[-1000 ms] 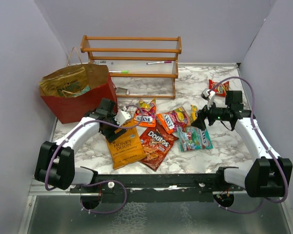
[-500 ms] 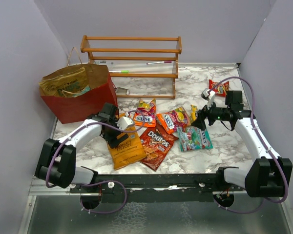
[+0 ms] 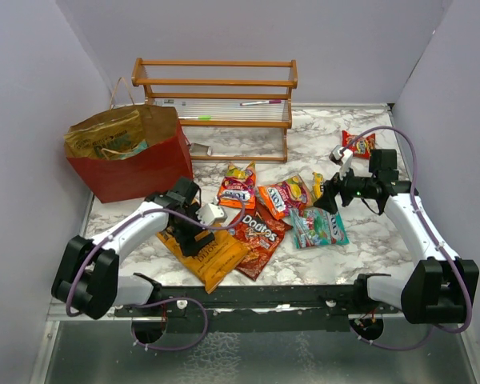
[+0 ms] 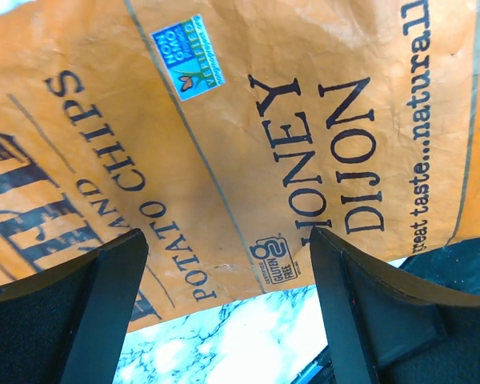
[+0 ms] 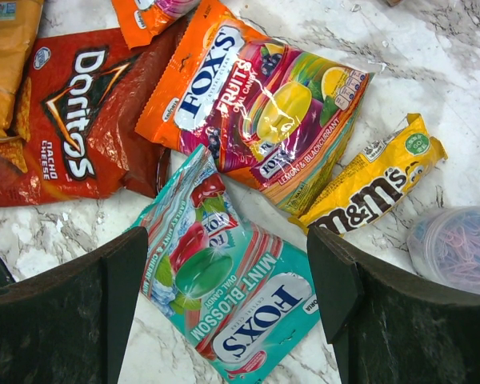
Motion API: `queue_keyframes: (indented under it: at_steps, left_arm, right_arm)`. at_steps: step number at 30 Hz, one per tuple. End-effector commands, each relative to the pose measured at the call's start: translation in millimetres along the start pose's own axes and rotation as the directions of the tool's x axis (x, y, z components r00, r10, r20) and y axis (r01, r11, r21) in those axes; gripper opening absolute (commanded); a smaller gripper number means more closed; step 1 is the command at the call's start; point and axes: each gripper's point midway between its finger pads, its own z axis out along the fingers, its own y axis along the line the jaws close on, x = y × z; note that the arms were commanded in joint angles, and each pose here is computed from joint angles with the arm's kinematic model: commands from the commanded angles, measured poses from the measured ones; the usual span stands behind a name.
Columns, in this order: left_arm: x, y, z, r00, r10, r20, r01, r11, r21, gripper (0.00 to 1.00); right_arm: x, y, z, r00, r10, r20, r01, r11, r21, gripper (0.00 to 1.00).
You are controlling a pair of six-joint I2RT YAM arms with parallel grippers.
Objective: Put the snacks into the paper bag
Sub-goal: Pick up the snack from the center of the board.
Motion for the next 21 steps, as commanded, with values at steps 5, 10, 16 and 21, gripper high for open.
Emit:
queue_keyframes:
  at_steps: [5, 10, 16, 21]
  left_arm:
    - [-11, 41, -29, 0.999, -0.035, 0.028, 0.04, 0.974, -0.222, 0.86]
    - [5, 67, -36, 0.995, -0.097, 0.031, 0.102, 0.963, -0.248, 0.86]
    - [31, 82, -37, 0.993, -0.12, 0.006, 0.118, 0.965, -0.232, 0.86]
    - [49, 93, -34, 0.988, -0.154, -0.013, 0.147, 0.963, -0.225, 0.86]
  right_arm:
    - [0, -3, 1, 1.0, -0.017, 0.004, 0.017, 1.0, 0.02, 0.81]
    - [0, -3, 1, 1.0, -0.016, 0.003, 0.016, 1.0, 0.021, 0.81]
    - [0, -3, 1, 1.0, -0.018, 0.004, 0.018, 1.0, 0.023, 0.81]
    - [0, -3, 1, 1.0, -0.017, 0.003, 0.017, 1.0, 0.021, 0.81]
